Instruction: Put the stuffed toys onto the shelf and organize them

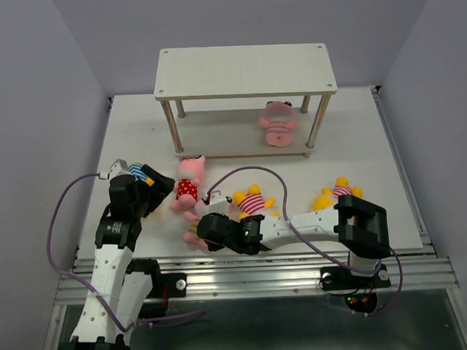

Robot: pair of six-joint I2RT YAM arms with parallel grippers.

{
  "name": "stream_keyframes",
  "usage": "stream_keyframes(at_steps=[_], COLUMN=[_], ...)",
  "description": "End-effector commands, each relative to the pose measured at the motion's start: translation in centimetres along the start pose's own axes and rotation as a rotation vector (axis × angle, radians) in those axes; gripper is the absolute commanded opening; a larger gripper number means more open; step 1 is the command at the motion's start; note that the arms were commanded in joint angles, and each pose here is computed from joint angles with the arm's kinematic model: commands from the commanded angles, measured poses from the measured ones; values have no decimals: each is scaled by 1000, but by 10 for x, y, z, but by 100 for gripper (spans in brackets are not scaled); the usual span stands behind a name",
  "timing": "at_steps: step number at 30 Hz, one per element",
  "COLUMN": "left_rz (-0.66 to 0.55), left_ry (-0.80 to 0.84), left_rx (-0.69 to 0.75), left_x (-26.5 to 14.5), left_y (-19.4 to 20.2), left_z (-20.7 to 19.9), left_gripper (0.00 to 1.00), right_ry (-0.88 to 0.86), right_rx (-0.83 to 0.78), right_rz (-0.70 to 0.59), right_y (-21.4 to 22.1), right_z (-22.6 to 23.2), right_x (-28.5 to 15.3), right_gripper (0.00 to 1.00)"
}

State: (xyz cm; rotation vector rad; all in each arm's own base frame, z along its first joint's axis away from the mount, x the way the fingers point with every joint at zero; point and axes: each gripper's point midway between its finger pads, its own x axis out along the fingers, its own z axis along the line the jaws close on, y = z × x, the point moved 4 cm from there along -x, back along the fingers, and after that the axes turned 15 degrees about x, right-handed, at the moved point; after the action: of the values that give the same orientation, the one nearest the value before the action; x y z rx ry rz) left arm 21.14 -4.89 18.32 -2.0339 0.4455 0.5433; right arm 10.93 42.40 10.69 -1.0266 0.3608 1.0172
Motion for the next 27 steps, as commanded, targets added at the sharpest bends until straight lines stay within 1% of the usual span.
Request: stream_keyframes(at_steps=[1, 2, 5, 6, 7, 9, 10, 12, 13, 20, 25, 26, 27], left_rz=[-12, -12, -16, -21, -23, -23, -25, -27, -31, -50, -45, -39, -38], left_ry=[15, 15, 20, 21, 26, 33, 38, 41, 45, 64, 60, 56, 55], left_rx=[5, 3, 6, 6, 7, 7, 9, 3, 0, -12, -16, -15, -15], left_x=[-2, -2, -2, -2, -2, -2, -2, -1, 0, 1, 6, 7, 8], left_y=[1, 1, -1, -2, -3, -3, -4, -5, -5, -10, -12, -11, -12], left_z=[-1, -1, -3, -3, -4, -5, -6, -7, -7, -12, -12, -12, -12], left_gripper=[99, 99, 99, 99, 99, 99, 99, 99, 99, 99, 99, 99, 99], right_ry=[-9, -15, -56, -88, -103, -138, -128, -127, -99, -55, -16, -8, -18], right_rx=[-36, -44, -129, -209, -237, -282, -337, -376, -375, -410, -444, -423, -437], right_rz=[-46, -49, -58, -71, -84, -129, -165, -223, -264, -406, -477, -503, -497], right_y=[-14, -15, -19, -21, -25, -40, -47, -63, -70, -105, -137, -152, -151], right_z=[9, 10, 16, 21, 23, 28, 23, 22, 17, 14, 6, 0, 1], right_x=[-8, -10, -19, -24, -28, -44, -48, -63, -67, -95, -98, -96, -97], right_gripper=[8, 1, 1, 1, 1, 1, 1, 1, 1, 1, 1, 1, 1])
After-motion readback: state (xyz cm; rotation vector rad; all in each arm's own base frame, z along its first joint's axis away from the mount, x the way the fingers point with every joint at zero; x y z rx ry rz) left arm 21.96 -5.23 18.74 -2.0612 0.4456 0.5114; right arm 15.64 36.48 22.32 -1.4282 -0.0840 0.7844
